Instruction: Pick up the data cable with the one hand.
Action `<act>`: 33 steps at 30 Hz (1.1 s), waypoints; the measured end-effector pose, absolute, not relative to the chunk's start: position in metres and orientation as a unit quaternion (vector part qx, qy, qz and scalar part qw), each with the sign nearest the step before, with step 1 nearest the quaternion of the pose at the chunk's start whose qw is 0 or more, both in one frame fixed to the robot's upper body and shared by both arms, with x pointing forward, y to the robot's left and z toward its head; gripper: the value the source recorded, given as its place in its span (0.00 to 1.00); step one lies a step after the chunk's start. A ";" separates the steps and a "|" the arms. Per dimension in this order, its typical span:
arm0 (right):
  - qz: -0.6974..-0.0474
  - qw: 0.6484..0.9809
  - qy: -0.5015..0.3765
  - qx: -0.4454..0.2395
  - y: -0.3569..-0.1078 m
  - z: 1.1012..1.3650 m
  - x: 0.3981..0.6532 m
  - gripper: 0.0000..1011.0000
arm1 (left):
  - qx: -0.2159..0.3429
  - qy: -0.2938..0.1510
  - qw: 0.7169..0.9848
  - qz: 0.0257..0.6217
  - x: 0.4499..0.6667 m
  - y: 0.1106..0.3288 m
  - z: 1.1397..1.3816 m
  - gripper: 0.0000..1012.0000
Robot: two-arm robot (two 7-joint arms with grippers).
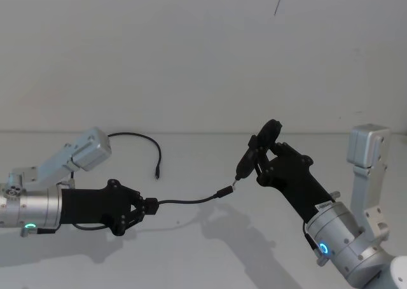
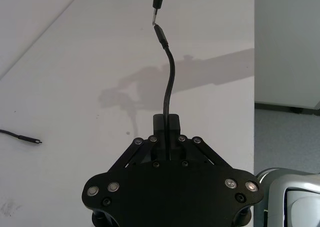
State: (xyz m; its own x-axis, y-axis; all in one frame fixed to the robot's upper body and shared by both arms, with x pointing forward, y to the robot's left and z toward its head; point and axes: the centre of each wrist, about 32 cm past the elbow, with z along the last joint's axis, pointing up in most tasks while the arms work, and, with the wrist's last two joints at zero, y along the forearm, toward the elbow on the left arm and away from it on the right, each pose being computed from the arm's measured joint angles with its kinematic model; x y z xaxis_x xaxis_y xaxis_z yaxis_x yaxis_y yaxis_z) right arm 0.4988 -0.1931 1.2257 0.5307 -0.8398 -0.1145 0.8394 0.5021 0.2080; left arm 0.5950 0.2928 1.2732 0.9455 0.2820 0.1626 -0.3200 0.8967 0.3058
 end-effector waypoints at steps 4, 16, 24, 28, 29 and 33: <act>-0.486 0.866 0.000 0.118 -0.193 1.225 0.499 0.26 | 0.166 -0.057 0.972 0.155 0.595 0.293 1.273 0.05; -0.488 0.865 0.003 0.115 -0.193 1.224 0.499 0.26 | 0.166 -0.057 0.972 0.155 0.595 0.293 1.273 0.05; -0.488 0.865 0.004 0.114 -0.193 1.224 0.498 0.26 | 0.166 -0.057 0.972 0.155 0.595 0.293 1.273 0.05; -0.488 0.865 0.005 0.113 -0.192 1.224 0.498 0.26 | 0.166 -0.057 0.972 0.155 0.595 0.293 1.273 0.05; -0.488 0.865 0.005 0.113 -0.192 1.224 0.498 0.26 | 0.166 -0.057 0.972 0.155 0.595 0.293 1.273 0.05; -0.488 0.865 0.005 0.113 -0.192 1.223 0.498 0.26 | 0.166 -0.057 0.972 0.155 0.595 0.293 1.273 0.05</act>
State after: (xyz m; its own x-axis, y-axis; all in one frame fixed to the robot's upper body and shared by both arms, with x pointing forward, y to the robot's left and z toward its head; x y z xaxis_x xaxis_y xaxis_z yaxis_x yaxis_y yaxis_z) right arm 0.4979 -0.1923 1.2235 0.5228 -0.8441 -0.1191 0.8464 0.4972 0.1908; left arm 0.5950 0.2928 1.2732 0.9455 0.2821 0.1625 -0.3201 0.8966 0.3059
